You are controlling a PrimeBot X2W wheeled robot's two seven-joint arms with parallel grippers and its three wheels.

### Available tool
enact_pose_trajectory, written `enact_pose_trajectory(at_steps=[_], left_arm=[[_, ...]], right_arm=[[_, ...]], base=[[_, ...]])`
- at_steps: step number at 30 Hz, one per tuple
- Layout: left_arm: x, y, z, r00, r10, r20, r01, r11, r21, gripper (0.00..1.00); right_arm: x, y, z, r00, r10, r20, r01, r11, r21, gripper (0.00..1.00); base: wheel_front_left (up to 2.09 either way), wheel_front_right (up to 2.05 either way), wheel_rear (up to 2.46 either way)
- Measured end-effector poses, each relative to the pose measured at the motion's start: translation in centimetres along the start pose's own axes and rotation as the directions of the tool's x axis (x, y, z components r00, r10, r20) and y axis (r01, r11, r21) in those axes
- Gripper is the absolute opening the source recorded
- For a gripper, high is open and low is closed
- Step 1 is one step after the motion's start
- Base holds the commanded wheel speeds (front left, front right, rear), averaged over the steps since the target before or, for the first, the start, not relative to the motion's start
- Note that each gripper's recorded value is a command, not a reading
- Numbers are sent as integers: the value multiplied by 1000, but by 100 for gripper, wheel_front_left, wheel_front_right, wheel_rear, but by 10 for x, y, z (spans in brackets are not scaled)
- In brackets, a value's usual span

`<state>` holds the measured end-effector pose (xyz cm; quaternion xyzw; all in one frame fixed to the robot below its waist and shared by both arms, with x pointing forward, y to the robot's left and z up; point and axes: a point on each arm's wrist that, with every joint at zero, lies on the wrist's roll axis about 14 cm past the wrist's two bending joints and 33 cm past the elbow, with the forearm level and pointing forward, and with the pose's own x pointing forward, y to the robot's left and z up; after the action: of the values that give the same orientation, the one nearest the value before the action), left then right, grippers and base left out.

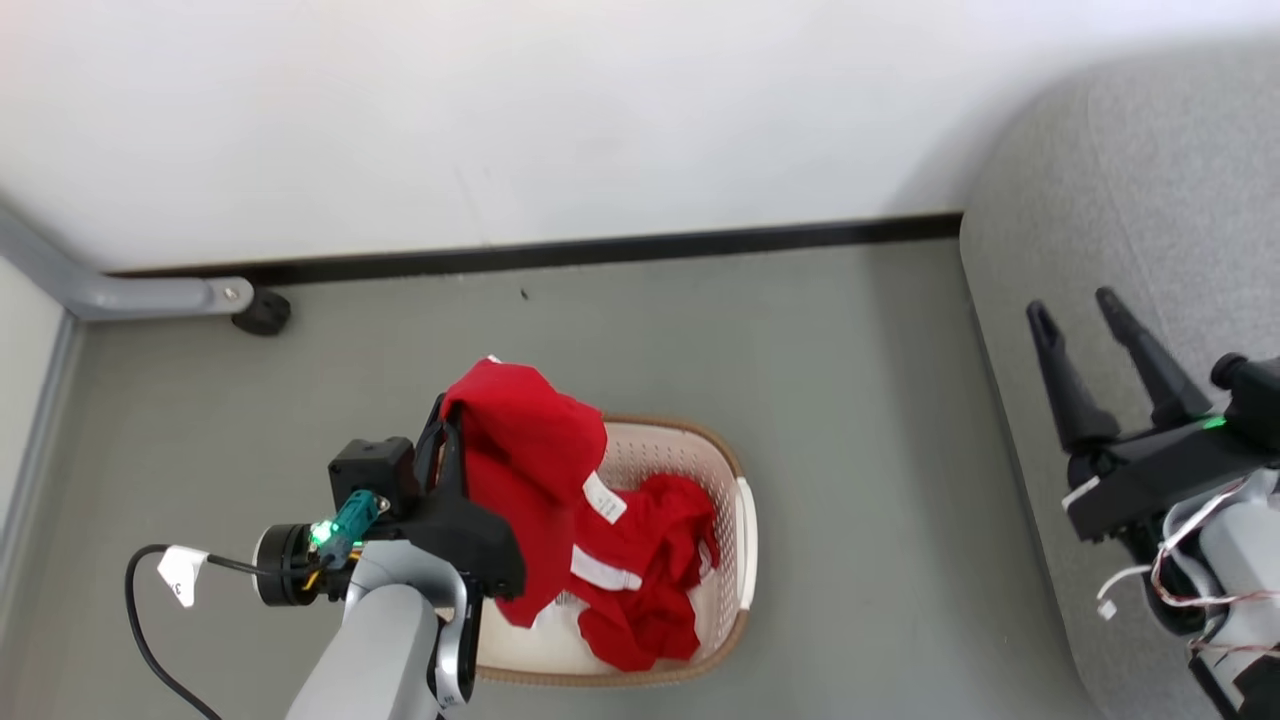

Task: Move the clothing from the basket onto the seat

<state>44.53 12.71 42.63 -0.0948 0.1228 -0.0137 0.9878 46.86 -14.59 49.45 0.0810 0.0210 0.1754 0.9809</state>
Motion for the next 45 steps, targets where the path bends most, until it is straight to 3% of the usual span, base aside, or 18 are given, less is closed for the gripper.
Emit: enact_pose_trajectory(at_steps=[7, 15, 26, 31, 41, 45], left_arm=[[-13, -17, 59, 983, -54, 176, 51, 999, 18, 0], [-33, -43, 127, 917, -134, 376, 117, 991, 68, 0], [-45, -69, 194, 808, -214, 549, 163, 977, 140, 0], [-48, -75, 205, 783, -233, 577, 169, 972, 163, 0], [-47, -77, 206, 776, -242, 582, 172, 970, 174, 0], [-47, -76, 205, 777, -243, 581, 171, 969, 177, 0]], right_arm=[[-13, 19, 5, 1000, 25, 9, -25, 1000, -3, 100], [-18, 36, 15, 998, 50, 38, -50, 999, -7, 100], [-18, 37, 9, 998, 54, 26, -54, 998, -11, 100], [-13, 54, 16, 993, 111, 49, -110, 994, -26, 100], [3, 130, 66, 918, 356, 173, -342, 934, -104, 100], [1, 164, 73, 869, 460, 184, -441, 887, -136, 100]], base=[[0, 0, 0], [0, 0, 0], [0, 0, 0], [0, 0, 0], [0, 0, 0], [0, 0, 0]])
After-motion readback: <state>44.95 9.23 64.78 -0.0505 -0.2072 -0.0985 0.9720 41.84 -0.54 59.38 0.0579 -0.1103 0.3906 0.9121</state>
